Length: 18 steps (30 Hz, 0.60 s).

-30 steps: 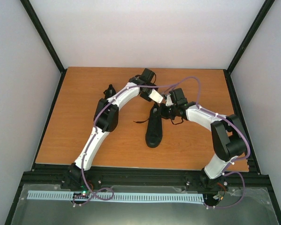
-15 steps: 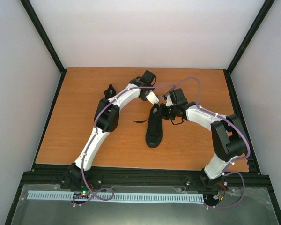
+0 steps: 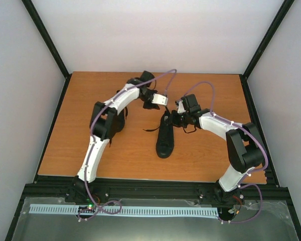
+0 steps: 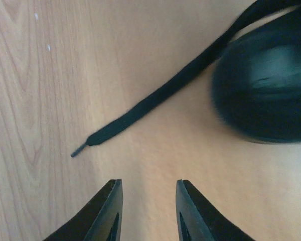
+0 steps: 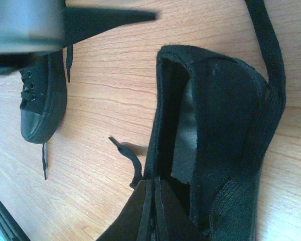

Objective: Tie the shoes
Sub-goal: Wrap the shoelace around the shoelace.

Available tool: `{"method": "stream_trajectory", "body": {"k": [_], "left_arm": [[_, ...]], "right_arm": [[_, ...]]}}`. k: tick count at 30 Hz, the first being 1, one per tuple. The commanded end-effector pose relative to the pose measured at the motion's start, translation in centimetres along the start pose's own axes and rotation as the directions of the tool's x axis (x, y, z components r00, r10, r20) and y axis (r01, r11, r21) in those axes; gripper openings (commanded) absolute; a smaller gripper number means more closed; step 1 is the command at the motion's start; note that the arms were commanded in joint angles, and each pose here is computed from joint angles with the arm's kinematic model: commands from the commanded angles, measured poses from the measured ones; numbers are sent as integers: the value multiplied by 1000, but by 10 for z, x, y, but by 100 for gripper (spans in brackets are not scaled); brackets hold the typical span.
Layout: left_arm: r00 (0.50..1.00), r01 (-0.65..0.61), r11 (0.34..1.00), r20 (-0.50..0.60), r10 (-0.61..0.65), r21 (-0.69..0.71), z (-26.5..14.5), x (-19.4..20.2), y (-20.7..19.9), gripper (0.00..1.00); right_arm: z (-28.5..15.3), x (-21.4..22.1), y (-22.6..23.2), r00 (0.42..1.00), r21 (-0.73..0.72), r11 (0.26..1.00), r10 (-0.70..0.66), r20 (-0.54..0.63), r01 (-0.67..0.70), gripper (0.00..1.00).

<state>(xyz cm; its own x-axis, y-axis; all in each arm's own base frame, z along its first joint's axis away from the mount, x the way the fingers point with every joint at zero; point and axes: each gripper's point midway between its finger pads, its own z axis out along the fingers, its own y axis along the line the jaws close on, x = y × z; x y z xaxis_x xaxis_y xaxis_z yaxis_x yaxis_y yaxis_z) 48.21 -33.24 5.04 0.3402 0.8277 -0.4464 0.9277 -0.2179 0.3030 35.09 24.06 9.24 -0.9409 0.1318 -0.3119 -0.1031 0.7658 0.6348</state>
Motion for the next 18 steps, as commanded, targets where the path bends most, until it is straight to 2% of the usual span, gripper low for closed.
{"method": "stream_trajectory", "body": {"k": [1,5,7,9,15,18], "left_arm": [[942,151,987,293,-163,63,-100,-71,-19,37],[892,219,967,375,-251,126,-126,-91,-47,49],[855,299,939,388,-344,173,-127,-96,-51,58],[837,333,919,381,-391,212,-119,-98,-60,61],[869,293,924,333,-365,247,-85,-108,-104,62],[868,309,920,325,-377,241,-75,-114,-112,59]], "right_arm": [[-15,-16,18,997,-15,999,-48,61,49,3],[-22,-16,22,996,-21,998,-57,74,58,3],[-24,-15,25,995,-33,998,-57,76,60,3],[-25,-14,26,996,-44,997,-55,76,59,3],[-31,-12,30,994,-58,997,-52,93,58,3],[-33,-10,29,994,-60,997,-48,93,53,3]]}}
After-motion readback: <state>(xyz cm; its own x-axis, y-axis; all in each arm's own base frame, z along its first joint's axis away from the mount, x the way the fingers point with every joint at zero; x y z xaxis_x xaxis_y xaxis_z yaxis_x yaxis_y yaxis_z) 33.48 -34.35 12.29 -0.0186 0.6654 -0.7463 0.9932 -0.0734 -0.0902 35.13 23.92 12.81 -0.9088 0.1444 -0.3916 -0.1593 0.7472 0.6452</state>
